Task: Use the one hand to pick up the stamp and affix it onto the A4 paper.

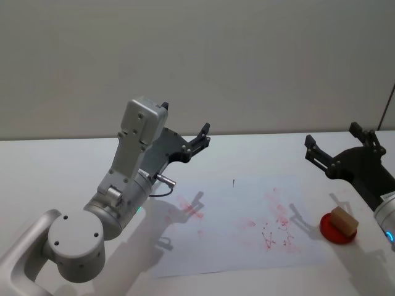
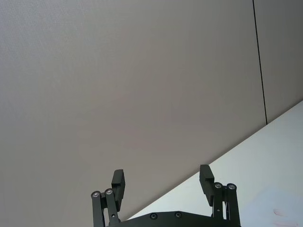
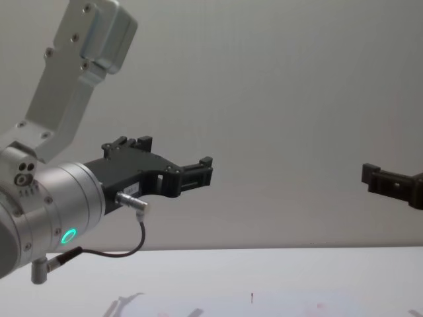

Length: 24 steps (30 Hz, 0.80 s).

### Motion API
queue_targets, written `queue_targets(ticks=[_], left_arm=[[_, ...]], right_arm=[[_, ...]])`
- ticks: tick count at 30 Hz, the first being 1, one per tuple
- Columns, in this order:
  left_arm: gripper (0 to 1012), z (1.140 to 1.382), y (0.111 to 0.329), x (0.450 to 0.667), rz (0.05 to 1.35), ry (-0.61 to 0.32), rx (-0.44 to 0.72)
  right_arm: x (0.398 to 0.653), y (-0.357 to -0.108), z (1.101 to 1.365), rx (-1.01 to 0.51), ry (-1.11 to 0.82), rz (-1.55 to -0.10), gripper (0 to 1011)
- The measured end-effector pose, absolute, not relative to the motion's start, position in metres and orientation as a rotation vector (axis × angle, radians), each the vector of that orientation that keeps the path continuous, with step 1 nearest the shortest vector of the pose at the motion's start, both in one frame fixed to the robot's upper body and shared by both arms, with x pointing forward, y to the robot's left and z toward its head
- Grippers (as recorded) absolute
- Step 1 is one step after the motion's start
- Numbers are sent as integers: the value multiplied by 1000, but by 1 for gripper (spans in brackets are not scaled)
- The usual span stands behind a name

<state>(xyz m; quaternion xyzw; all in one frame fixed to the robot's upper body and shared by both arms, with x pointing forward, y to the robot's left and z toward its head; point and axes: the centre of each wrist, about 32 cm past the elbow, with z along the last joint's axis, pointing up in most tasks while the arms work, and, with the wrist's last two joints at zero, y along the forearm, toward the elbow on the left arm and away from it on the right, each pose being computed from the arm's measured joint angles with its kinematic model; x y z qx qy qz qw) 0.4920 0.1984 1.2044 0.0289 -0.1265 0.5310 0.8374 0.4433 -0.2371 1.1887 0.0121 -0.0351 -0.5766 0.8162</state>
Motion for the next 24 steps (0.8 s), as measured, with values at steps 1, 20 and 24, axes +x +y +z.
queue_targets(ticks=[1,20,24], left_arm=[[1001,1204,198,492,1124,-268,61],[1001,1204,198,492,1124,-268,61],[1001,1204,198,492,1124,-268,61]], right_arm=[[443,-237,1189,26,-75,-1230,1001],[443,-237,1189,26,-75,-1230,1001],[443,-237,1189,26,-75,-1229,1001]])
